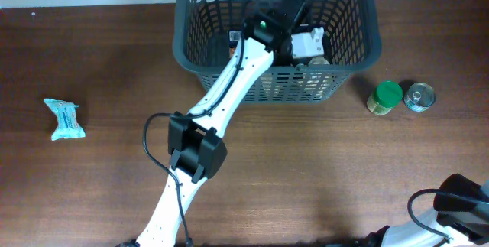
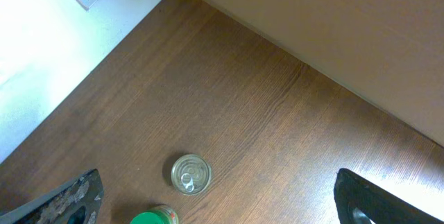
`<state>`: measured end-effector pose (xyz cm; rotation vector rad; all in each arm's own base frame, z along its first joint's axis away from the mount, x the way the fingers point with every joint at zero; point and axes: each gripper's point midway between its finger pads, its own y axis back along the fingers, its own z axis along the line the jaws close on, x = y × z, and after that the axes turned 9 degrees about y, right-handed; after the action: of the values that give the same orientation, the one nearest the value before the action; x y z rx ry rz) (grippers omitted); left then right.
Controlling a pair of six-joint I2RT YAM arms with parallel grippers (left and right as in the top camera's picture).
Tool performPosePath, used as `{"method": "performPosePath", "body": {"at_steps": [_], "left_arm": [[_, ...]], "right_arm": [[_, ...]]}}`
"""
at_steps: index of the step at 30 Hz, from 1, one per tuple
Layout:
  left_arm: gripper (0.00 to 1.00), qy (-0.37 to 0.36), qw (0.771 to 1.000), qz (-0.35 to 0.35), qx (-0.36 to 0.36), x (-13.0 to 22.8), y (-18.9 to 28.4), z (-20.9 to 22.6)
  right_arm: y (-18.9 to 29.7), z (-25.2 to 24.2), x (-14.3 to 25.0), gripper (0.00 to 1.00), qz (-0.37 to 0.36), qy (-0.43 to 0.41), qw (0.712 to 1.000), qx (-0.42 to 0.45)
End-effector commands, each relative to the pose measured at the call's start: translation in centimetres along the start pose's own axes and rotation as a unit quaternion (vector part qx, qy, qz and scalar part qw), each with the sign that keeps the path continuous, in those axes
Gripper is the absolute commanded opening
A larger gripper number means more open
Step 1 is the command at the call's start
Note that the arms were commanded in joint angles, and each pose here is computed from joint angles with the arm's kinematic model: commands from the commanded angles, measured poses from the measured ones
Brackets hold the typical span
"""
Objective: Pack container
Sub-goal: 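Place the beige pouch into the basket and release, then grasp the mint-green wipes pack with the left gripper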
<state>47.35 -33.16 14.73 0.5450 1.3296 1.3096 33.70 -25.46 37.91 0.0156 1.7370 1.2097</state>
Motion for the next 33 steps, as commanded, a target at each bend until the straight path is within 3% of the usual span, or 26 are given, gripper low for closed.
{"method": "performPosePath", "body": {"at_steps": [1,5,9,14,16,20,23,27,29,31,33], "left_arm": [[0.99,0.108,0.986,-0.040,-0.122,-0.6,8.9,6.1],[0.99,0.220,0.952,-0.100,-0.190,1.8,18.2,10.8],[0.96,0.278,0.928,-0.084,-0.232,8.6,24.6,14.1],[0.96,0.391,0.872,-0.045,-0.292,19.2,28.7,19.4],[0.99,0.434,0.857,-0.020,-0.279,23.6,28.0,20.5],[0.99,0.513,0.839,0.052,-0.175,31.5,23.7,18.8],[0.99,0.582,0.794,0.126,-0.121,37.7,20.9,16.4],[0.99,0.660,0.724,0.172,-0.099,44.0,18.6,14.7],[0.99,0.712,0.671,0.197,-0.070,47.7,17.1,12.4],[1.00,0.738,0.640,0.208,-0.048,49.7,16.0,10.8],[1.00,0.750,0.624,0.216,-0.042,52.0,14.5,9.7]], "right_arm": [[-0.3,-0.2,0.0,0.99,0.002,-0.003,1.000,0.006],[-0.2,-0.2,0.0,0.99,0.001,-0.004,1.000,0.007],[-0.2,-0.2,0.0,0.99,0.001,-0.004,1.000,0.006],[-0.2,-0.2,0.0,0.99,0.001,-0.004,1.000,0.007],[-0.2,-0.2,0.0,0.99,0.001,-0.004,1.000,0.006],[-0.2,-0.2,0.0,0.99,0.001,-0.004,1.000,0.006],[-0.2,-0.2,0.0,0.99,0.001,-0.004,1.000,0.006],[-0.2,-0.2,0.0,0.99,0.001,-0.004,1.000,0.007],[-0.2,-0.2,0.0,0.99,0.001,-0.004,1.000,0.006],[-0.2,-0.2,0.0,0.99,0.001,-0.004,1.000,0.007],[-0.2,-0.2,0.0,0.99,0.001,-0.004,1.000,0.007]]}}
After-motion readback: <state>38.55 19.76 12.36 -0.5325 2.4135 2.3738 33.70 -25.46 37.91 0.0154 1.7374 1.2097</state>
